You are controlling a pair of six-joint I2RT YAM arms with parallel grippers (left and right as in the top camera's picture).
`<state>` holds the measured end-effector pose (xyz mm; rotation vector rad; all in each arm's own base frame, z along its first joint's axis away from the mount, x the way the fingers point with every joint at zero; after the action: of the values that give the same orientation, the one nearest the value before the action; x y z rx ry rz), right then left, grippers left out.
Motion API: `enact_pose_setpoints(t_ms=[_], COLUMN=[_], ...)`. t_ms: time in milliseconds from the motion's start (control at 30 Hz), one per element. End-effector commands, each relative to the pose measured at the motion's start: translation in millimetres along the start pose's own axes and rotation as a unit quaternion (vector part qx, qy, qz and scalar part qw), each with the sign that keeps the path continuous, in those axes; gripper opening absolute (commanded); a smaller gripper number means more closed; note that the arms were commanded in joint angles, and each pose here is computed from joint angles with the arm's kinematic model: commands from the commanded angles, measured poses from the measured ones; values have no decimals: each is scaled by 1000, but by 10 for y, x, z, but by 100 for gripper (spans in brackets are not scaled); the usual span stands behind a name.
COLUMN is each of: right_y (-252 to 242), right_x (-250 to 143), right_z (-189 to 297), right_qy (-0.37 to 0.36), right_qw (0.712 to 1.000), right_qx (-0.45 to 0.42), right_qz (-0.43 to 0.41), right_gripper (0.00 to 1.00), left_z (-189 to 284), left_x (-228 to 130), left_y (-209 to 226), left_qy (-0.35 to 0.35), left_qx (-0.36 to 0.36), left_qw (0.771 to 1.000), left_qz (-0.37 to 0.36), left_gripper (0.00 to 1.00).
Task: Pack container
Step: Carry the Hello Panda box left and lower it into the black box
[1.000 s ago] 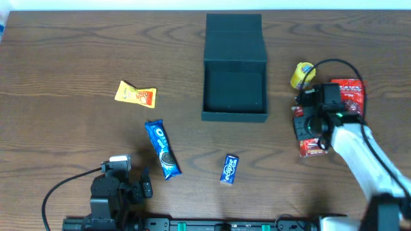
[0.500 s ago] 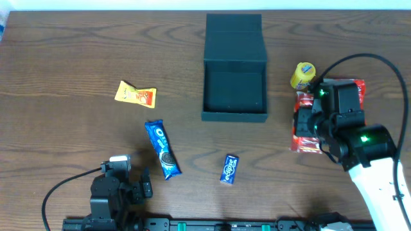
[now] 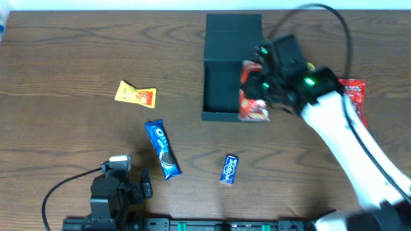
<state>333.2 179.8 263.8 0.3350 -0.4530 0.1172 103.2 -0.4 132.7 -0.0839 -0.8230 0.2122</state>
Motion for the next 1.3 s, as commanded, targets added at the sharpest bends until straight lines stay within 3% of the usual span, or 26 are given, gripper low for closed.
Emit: enact_pose_setpoints(t_ms=[0, 433, 1267], right_y=[183, 304, 240], right_x=[166, 440, 193], right_z=[-233, -1199, -1829], right_qy=[13, 32, 84], right_qw=[1000, 999, 996], right_qx=[11, 9, -13], right_qz=[1, 9, 14], right_gripper=[25, 25, 29], left_z=[-91, -91, -91], left_x=[-122, -122, -122], left_y=[24, 24, 24], left_qy=[23, 23, 23], left_qx=[3, 3, 3], left_qw=[1000, 1000, 1000], left_qz=[-7, -7, -7], left_gripper=[95, 95, 95])
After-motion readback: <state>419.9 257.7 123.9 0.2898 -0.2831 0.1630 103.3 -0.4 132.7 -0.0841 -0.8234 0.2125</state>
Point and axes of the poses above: each gripper's point midway between its finger pads, its own z axis back along the fingers, its own y axis along the line the jaws close on, x = y × z, the point moved 7 cm from there along z, back along the fingers, and after that the axes turned 8 degrees about z, right-handed, at the moved point
